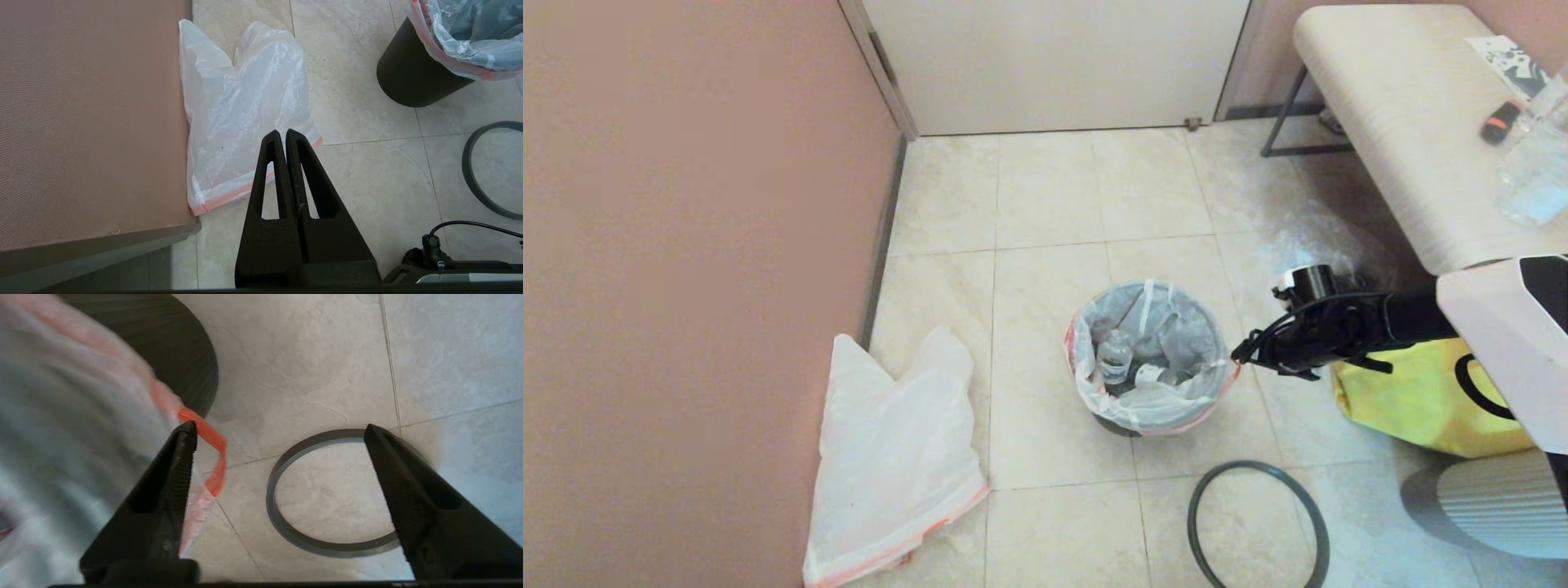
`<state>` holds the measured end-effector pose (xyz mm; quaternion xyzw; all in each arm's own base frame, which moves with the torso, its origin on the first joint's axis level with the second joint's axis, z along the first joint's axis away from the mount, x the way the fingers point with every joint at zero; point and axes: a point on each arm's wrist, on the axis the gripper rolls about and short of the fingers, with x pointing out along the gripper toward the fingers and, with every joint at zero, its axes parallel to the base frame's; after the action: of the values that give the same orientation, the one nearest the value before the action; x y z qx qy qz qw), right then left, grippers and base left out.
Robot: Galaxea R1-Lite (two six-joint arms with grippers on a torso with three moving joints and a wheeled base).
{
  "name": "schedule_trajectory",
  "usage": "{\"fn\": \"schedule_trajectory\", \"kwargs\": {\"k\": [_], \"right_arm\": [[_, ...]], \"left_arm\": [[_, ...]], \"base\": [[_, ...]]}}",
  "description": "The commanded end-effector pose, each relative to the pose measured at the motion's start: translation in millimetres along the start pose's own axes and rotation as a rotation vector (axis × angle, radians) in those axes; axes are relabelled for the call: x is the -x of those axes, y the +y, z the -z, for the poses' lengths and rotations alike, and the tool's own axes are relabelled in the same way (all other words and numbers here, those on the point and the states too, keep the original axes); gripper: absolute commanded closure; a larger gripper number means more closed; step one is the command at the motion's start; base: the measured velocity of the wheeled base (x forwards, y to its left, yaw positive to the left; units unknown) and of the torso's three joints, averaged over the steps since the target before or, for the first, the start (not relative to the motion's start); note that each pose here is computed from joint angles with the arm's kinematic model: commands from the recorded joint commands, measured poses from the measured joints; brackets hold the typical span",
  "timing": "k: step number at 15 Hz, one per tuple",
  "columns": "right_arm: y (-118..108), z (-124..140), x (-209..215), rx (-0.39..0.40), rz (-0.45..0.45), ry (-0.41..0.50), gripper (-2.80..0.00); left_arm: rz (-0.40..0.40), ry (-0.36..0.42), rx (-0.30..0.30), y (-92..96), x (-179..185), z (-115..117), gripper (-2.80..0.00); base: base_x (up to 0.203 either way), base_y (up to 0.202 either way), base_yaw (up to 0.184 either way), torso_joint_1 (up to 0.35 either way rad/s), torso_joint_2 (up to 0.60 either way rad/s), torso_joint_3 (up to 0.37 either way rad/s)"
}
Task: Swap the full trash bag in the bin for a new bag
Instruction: Place the trash bag on the floor
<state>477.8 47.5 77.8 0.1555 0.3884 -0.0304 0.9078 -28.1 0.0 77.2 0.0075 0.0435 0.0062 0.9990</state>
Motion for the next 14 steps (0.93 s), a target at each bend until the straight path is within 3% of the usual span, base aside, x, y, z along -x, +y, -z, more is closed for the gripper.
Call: {"fn": "schedule_trajectory", "kwargs": {"k": [1,14], "right_arm": [[-2,8,-13,-0.001,0.009,0.024,-2.80],[-7,19,-28,0.019,0.043,0.051,-2.80]], "left_arm": [[-0.001,0.001,0.000,0.0,0,0,0.00],[-0.001,0.001,0.000,0.0,0,0,0.00]], "base": [[0.000,0.000,0.000,0.000,0.00,0.000],[0.000,0.000,0.000,0.000,0.00,0.000]]}}
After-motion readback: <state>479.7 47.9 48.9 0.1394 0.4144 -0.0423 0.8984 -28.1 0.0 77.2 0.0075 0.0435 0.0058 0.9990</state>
